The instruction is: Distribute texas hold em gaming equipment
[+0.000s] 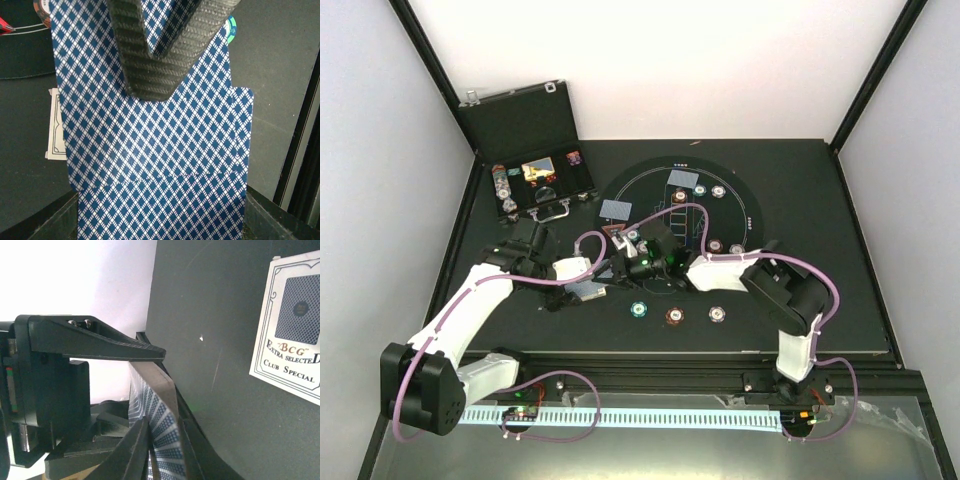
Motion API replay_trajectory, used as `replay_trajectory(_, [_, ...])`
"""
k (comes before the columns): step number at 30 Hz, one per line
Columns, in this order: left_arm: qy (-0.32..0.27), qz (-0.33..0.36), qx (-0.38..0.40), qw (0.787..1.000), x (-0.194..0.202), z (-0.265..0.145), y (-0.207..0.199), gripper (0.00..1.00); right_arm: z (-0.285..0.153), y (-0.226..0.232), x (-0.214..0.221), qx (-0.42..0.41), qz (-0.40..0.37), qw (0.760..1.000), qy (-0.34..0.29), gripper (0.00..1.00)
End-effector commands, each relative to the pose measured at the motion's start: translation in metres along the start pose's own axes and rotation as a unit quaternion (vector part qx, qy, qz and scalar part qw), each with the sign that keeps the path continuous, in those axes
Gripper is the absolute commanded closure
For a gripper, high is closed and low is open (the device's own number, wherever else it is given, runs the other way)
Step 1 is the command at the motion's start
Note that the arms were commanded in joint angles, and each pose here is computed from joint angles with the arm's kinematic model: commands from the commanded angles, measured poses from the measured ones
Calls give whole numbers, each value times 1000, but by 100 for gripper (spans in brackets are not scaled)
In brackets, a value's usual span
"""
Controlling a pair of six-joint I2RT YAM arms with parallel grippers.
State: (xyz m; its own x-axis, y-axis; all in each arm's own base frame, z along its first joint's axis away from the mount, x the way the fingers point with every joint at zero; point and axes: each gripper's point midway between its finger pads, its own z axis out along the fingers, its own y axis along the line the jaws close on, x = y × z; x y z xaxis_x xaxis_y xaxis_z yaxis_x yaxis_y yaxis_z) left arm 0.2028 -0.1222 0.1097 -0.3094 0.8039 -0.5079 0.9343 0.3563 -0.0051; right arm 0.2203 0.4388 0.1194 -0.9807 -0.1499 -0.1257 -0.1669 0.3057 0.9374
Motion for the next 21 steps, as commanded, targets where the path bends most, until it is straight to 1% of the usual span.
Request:
replay_trajectory(1, [-21, 9, -9, 1000, -12, -10, 4, 99, -10, 2, -6, 12, 0, 1000, -23, 88])
replay_trajectory(4, [-19, 8, -10, 1000, -11, -8, 4, 99, -15, 7, -6, 12, -5, 1000, -26, 95])
replay_trajectory(9, [-12, 7, -13, 1000, -7, -5, 6, 99, -26, 3, -11, 21, -9, 999, -34, 99])
replay_trajectory(14, [-10, 6, -13, 1000, -5, -4, 5, 98, -42, 0, -25, 29, -16, 999, -44, 99])
replay_trajectory(21, [-7, 7, -13, 1000, -3, -3, 5, 98, -67, -12, -65, 49, -20, 996, -67, 99])
